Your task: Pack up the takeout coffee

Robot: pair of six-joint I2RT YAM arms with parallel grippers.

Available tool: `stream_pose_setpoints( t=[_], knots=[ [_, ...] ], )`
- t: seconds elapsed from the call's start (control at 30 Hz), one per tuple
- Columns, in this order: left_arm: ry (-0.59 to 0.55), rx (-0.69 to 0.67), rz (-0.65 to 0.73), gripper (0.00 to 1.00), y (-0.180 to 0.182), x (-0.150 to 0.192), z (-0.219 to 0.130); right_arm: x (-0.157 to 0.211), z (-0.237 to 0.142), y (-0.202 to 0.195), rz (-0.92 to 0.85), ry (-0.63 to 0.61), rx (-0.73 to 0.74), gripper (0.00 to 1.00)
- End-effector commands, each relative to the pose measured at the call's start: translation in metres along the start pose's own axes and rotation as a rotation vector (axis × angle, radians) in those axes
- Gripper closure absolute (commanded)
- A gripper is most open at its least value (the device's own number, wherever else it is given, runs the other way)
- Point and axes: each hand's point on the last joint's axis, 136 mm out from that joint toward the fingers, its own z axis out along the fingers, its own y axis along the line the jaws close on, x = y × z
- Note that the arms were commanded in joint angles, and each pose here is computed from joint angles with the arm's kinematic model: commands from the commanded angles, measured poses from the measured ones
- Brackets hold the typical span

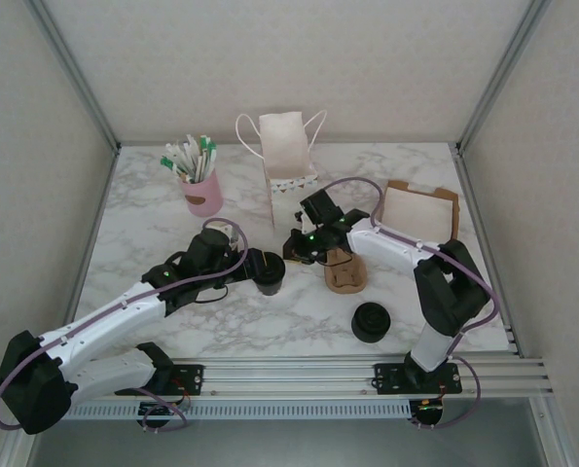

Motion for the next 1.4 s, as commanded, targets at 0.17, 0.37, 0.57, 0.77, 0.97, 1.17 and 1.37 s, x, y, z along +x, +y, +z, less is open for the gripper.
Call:
stream_pose_setpoints(
  t=[0.17,0.37,0.57,0.77,0.97,1.17,1.37],
  knots=[
    [-0.014,0.004,0.015,0.41,0.001,-0.003,-0.006,-0.016,-0.010,0.009,-0.019,-0.068,0.000,0.71],
    [-0.019,-0.014,0.014,0.41,0.007,-0.006,-0.010,-0.005,-0.038,-0.004,0.016,-0.162,0.030,0.54],
    [-0.013,-0.003,0.004,0.50,0.010,-0.009,-0.011,0.011,-0.057,-0.001,0.055,-0.242,-0.080,0.62],
    [0.023,0.011,0.002,0.53,0.010,-0.004,-0.003,0.032,-0.053,0.016,0.055,-0.234,-0.155,0.87],
    [0.045,-0.010,-0.002,0.58,0.017,0.001,0.003,0.047,-0.043,0.028,0.051,-0.222,-0.182,1.00],
    [0.046,-0.011,-0.001,0.59,0.018,0.002,0.003,0.056,-0.034,0.041,0.032,-0.213,-0.182,1.00],
    [0.051,-0.012,-0.003,0.60,0.021,0.005,0.004,0.056,-0.028,0.038,0.048,-0.218,-0.175,1.00]
  ],
)
